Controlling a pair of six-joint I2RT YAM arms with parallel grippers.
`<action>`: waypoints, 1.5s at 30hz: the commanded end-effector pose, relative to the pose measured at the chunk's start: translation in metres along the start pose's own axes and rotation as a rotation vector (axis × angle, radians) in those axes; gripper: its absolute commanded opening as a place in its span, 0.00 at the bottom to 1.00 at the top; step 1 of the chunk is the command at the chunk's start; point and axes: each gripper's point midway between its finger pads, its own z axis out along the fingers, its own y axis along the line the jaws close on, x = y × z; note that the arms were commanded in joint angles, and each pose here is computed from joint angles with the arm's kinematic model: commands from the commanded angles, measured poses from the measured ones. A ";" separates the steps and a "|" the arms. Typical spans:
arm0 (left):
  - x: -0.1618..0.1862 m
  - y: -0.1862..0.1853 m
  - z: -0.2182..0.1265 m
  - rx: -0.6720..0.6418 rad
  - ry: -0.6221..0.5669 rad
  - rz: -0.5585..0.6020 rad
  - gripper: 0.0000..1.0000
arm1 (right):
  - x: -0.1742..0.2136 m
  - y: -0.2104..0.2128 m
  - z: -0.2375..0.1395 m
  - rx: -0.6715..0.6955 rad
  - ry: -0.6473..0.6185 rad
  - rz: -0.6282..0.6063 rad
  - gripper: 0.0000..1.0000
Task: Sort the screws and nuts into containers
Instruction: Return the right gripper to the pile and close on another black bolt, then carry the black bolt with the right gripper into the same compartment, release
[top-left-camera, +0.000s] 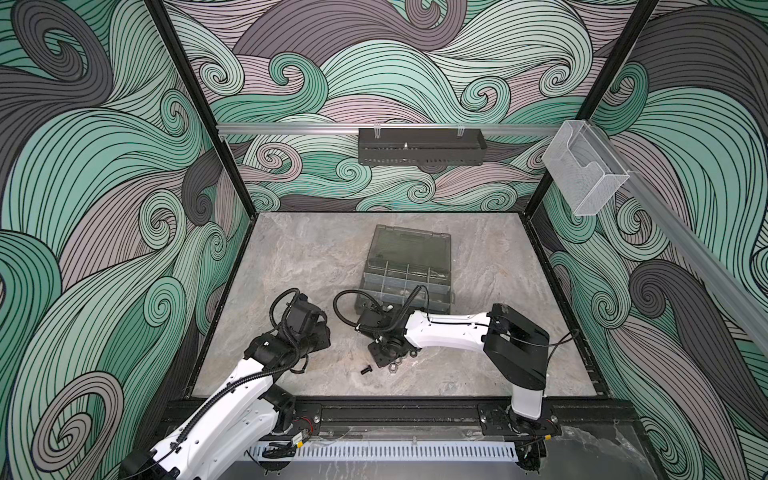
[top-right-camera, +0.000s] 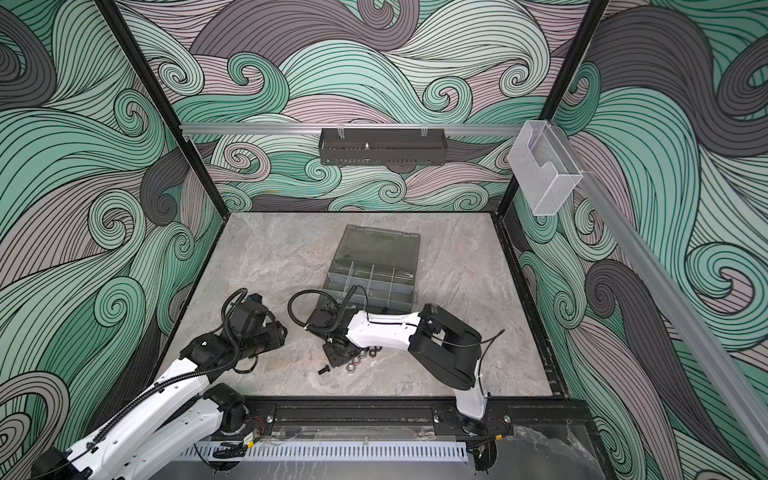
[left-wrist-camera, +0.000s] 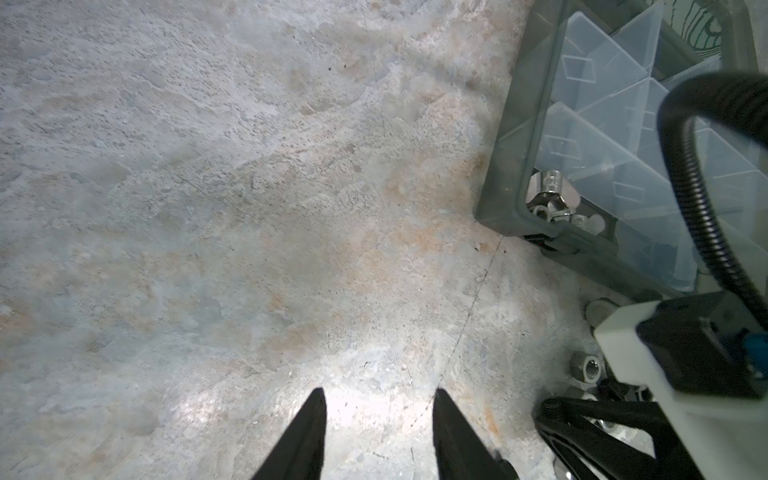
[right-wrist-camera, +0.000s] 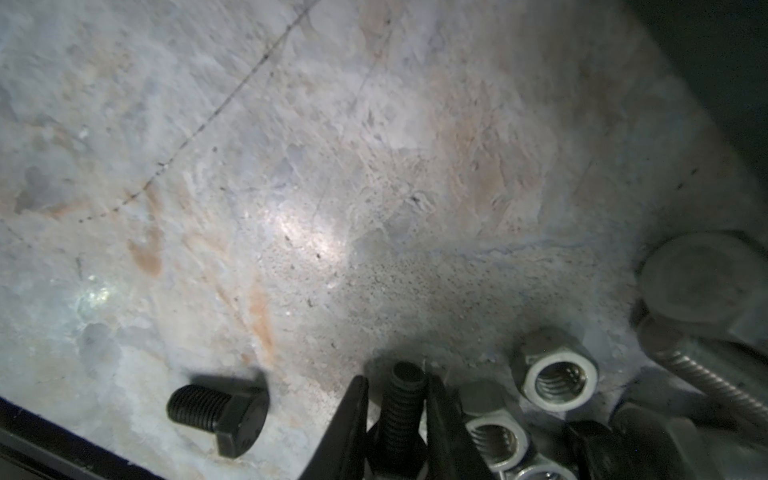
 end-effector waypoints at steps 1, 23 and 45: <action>0.002 0.003 -0.001 -0.008 0.009 -0.013 0.45 | 0.001 -0.003 0.001 0.016 0.016 0.008 0.21; 0.003 0.003 -0.001 -0.010 0.020 -0.021 0.45 | -0.050 -0.076 -0.089 0.039 -0.227 0.068 0.13; 0.009 0.000 0.001 0.017 0.042 -0.023 0.45 | -0.052 -0.168 -0.069 0.138 -0.190 0.165 0.32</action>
